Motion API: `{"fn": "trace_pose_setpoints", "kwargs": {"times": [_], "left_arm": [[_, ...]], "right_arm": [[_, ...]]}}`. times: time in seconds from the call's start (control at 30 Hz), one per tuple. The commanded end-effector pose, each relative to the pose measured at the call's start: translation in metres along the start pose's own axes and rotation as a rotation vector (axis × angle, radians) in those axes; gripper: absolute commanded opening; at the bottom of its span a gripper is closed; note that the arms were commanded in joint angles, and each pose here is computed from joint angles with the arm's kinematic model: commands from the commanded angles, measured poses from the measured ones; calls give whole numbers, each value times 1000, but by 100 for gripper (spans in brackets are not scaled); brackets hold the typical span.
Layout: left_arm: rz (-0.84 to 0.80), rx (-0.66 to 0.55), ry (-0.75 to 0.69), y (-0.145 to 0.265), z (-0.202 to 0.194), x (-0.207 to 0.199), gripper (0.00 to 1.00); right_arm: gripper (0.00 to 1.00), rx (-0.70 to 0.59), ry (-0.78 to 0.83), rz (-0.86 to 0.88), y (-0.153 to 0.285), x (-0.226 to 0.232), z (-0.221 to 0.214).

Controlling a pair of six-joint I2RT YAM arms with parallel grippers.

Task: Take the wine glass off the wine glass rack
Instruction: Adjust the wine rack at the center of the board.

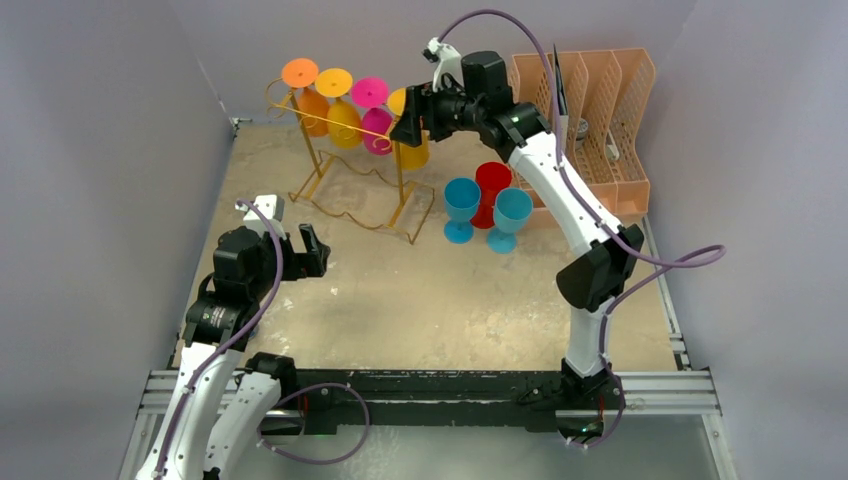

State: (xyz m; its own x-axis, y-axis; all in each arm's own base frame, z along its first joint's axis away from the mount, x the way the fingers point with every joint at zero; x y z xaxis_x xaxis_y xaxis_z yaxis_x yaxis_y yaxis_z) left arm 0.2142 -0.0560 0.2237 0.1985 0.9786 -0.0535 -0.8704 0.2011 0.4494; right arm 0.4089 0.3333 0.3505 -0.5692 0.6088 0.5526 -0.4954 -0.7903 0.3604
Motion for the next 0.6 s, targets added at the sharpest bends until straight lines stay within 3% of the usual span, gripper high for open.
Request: {"fn": "trace_pose_setpoints", "kwargs": {"times": [0.0, 0.57], "left_arm": [[-16, -58, 1, 5, 19, -3, 100], [-15, -56, 0, 4, 19, -3, 100]], "right_arm": [[79, -68, 1, 31, 22, 25, 17], [80, -27, -79, 60, 29, 44, 3]]}}
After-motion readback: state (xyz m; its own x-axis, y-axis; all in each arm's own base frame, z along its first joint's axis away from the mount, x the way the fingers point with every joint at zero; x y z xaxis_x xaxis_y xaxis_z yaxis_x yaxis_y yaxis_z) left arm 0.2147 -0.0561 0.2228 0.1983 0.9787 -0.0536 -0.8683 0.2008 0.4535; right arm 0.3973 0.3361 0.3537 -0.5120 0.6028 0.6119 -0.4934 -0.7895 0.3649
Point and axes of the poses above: each gripper's point midway between its finger pads, its own y axis back along the fingers, its own x axis along the line the jaws close on, z = x × y, the point moved 2 cm from there along y, back along the fingers, and after that the axes turned 13 degrees about -y, right-handed, at the moved point
